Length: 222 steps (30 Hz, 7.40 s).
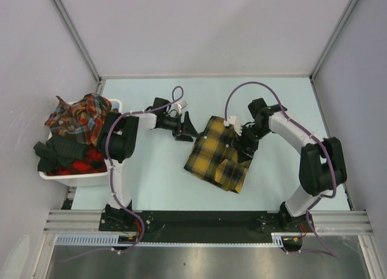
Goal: Fold and stack the long sleeve shirts
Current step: Fold the shirt
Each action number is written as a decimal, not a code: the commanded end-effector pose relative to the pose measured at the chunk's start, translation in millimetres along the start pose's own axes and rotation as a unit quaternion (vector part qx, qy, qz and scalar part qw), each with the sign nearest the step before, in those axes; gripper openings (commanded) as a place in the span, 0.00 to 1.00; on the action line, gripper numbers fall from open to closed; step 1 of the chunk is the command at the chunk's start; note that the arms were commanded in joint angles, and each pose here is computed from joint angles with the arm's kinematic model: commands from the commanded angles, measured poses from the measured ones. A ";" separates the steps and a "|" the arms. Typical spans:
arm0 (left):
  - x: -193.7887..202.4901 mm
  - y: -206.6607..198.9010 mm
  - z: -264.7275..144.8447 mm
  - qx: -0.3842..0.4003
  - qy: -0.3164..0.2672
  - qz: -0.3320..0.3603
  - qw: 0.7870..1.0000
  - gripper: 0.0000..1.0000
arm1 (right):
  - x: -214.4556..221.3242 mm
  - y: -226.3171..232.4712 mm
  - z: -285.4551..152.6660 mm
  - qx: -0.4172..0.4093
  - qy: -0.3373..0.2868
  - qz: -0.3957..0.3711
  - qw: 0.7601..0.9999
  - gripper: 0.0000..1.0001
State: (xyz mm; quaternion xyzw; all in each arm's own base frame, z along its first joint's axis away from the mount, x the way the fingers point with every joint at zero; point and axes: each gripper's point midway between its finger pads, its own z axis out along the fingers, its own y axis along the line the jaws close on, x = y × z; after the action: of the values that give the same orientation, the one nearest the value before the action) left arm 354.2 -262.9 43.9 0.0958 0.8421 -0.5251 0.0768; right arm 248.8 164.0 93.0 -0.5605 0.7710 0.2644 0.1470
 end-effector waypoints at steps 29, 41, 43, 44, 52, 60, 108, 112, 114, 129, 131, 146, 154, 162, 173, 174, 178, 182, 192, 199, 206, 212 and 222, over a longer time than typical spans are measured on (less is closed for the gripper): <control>-19.9 -18.9 36.6 0.072 -0.004 -0.031 0.997 0.00 | -22.6 -47.2 -27.8 0.035 -0.094 0.173 0.980 0.76; -131.4 -89.0 -118.6 -0.230 -0.045 0.293 0.927 0.00 | -5.6 -47.3 -49.1 0.075 -0.161 0.228 0.957 0.73; -157.2 -109.8 -145.5 -0.297 -0.045 0.367 0.881 0.00 | -7.3 -44.3 -57.0 0.076 -0.183 0.250 0.948 0.73; -163.7 -111.9 -153.0 -0.357 -0.037 0.395 0.846 0.00 | -5.2 -45.4 -57.1 0.079 -0.192 0.259 0.943 0.73; -148.6 -89.3 -88.6 -0.495 0.097 0.573 0.646 0.00 | 4.3 -55.5 -62.4 0.044 -0.259 0.393 0.881 0.73; -10.5 -31.2 38.7 -0.415 0.213 0.537 0.703 0.00 | 26.8 -76.2 -74.8 0.035 -0.295 0.467 0.833 0.73; 1.6 -84.3 -82.4 -0.105 -0.039 0.295 0.949 0.74 | 35.0 -72.1 29.3 -0.011 -0.130 0.586 0.800 0.00; 16.9 -63.9 -60.3 -0.092 -0.013 0.262 0.960 0.69 | 54.5 -105.6 15.3 0.013 -0.052 0.508 0.860 0.00; 13.1 -62.3 -45.7 -0.076 -0.016 0.247 0.966 0.68 | 42.7 -138.0 4.3 0.015 -0.047 0.442 0.895 0.00; 16.0 -25.5 29.7 -0.047 0.033 0.101 0.993 0.28 | 49.5 -207.4 32.0 -0.001 -0.037 0.440 0.897 0.00; 54.2 -45.6 38.4 0.001 0.077 0.102 0.992 0.05 | 45.9 -212.9 32.0 0.003 -0.044 0.437 0.898 0.00; 166.1 -120.6 -3.8 0.075 0.145 0.225 0.961 0.59 | -78.1 -196.2 34.5 -0.024 -0.094 0.149 0.984 0.45; -17.0 -68.4 -51.3 -0.091 0.000 0.269 0.959 0.60 | -67.7 -216.9 -76.1 0.071 -0.181 0.272 0.943 0.78; -91.1 -12.0 -34.7 -0.174 -0.009 0.291 0.941 0.80 | 7.1 -124.1 -52.2 -0.019 -0.218 0.554 0.803 0.93; -41.8 12.7 -15.3 -0.137 0.053 0.236 0.961 0.62 | 20.4 -76.3 18.8 -0.052 -0.196 0.612 0.764 0.86; -24.1 10.3 -16.3 -0.125 0.064 0.221 0.965 0.54 | 18.2 -79.7 20.1 -0.053 -0.198 0.620 0.757 0.80; 19.6 0.2 -19.7 -0.100 0.080 0.190 0.974 0.33 | 12.5 -115.0 17.5 -0.020 -0.209 0.592 0.778 0.38; 62.7 -20.3 -23.9 -0.070 0.087 0.158 0.981 0.24 | -25.8 -166.9 1.2 0.002 -0.222 0.514 0.829 0.25; 52.3 -19.0 -60.2 -0.115 0.004 0.149 0.982 0.55 | -21.1 -138.3 -17.7 -0.040 -0.177 0.466 0.866 0.60; 2.6 -30.6 -74.4 -0.142 -0.039 0.207 0.967 0.67 | -2.0 -138.7 -51.4 -0.013 -0.196 0.473 0.859 0.60; -32.7 -22.8 -66.2 -0.162 -0.047 0.223 0.960 0.65 | -5.2 -120.9 -20.0 -0.050 -0.189 0.488 0.851 0.59; -17.1 -3.1 -49.0 -0.172 -0.007 0.202 0.964 0.52 | 12.4 -111.4 5.1 -0.041 -0.155 0.490 0.857 0.31; -50.9 4.4 -44.9 -0.183 -0.016 0.220 0.958 0.01 | 27.4 -105.4 8.9 -0.035 -0.135 0.491 0.860 0.00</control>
State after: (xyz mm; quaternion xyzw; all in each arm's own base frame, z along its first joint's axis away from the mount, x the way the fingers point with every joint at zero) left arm 366.5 -220.2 46.3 0.2290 0.8952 -0.3449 0.1651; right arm 336.0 126.5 41.2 -0.0551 0.9084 0.4092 0.0666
